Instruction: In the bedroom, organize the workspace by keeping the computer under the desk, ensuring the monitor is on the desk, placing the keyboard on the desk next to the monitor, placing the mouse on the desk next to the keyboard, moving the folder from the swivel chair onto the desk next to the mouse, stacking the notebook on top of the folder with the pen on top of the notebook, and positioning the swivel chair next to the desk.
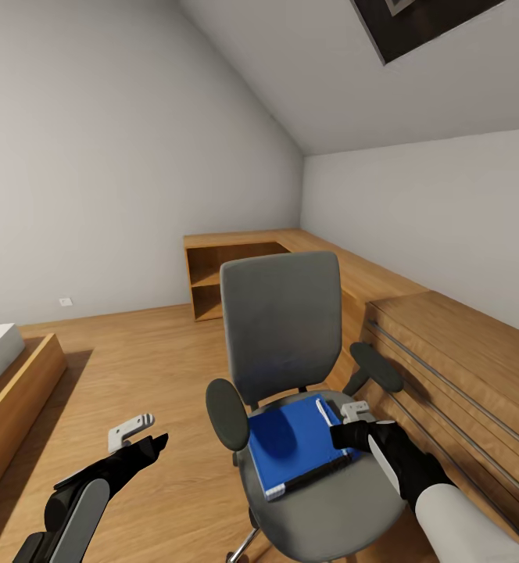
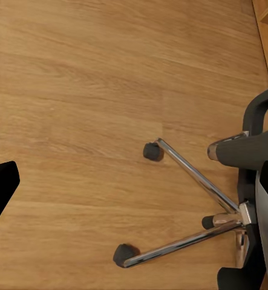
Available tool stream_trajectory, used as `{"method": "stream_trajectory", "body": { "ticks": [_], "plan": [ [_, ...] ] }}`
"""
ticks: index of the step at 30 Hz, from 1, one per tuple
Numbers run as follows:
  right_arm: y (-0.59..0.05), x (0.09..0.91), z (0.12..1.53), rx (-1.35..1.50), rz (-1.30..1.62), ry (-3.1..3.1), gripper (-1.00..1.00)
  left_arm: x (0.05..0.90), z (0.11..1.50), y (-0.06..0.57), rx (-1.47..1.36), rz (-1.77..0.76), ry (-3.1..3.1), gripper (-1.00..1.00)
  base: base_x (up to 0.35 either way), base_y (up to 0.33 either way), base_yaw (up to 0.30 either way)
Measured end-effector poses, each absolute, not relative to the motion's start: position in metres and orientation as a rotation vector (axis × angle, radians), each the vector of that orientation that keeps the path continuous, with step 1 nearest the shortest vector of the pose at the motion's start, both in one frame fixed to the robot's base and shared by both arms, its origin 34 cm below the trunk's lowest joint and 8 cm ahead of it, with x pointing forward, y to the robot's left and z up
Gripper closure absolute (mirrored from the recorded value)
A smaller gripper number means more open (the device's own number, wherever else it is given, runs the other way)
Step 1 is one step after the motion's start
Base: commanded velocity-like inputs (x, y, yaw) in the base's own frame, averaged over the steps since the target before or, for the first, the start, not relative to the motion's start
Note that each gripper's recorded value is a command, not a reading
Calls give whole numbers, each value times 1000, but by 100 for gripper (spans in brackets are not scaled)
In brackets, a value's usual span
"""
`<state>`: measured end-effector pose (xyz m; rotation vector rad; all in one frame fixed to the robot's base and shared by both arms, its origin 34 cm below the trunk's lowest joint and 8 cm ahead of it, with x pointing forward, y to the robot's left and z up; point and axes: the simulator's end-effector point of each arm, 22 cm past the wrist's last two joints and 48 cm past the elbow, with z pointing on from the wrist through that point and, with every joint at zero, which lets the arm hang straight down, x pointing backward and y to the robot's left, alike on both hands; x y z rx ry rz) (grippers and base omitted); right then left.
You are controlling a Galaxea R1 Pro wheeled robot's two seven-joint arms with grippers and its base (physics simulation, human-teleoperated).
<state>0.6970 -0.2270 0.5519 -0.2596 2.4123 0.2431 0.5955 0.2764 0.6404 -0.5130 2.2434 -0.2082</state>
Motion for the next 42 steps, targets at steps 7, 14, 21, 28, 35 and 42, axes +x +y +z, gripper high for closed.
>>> {"method": "stream_trajectory", "body": {
  "ticks": [7,14,21,28,35,42],
  "plan": [
    [-226,697,552,-255,248,2413,100,596,640,276,-513,-209,2243,-100,0,0,0],
    [-226,697,552,-256,248,2413,100,596,640,276,-513,-209,2243,-100,0,0,0],
    [-226,697,552,-255,246,2414,100,596,641,276,-512,-209,2243,-100,0,0,0],
    [-226,696,553,-257,247,2420,100,596,644,276,-513,-207,2244,-100,0,0,0],
    [-225,705,578,-263,244,2392,100,598,656,277,-515,-205,2249,-100,0,0,0],
    [-224,718,609,-273,234,2347,100,593,648,279,-534,-189,2298,-100,0,0,0]
  ]
}}
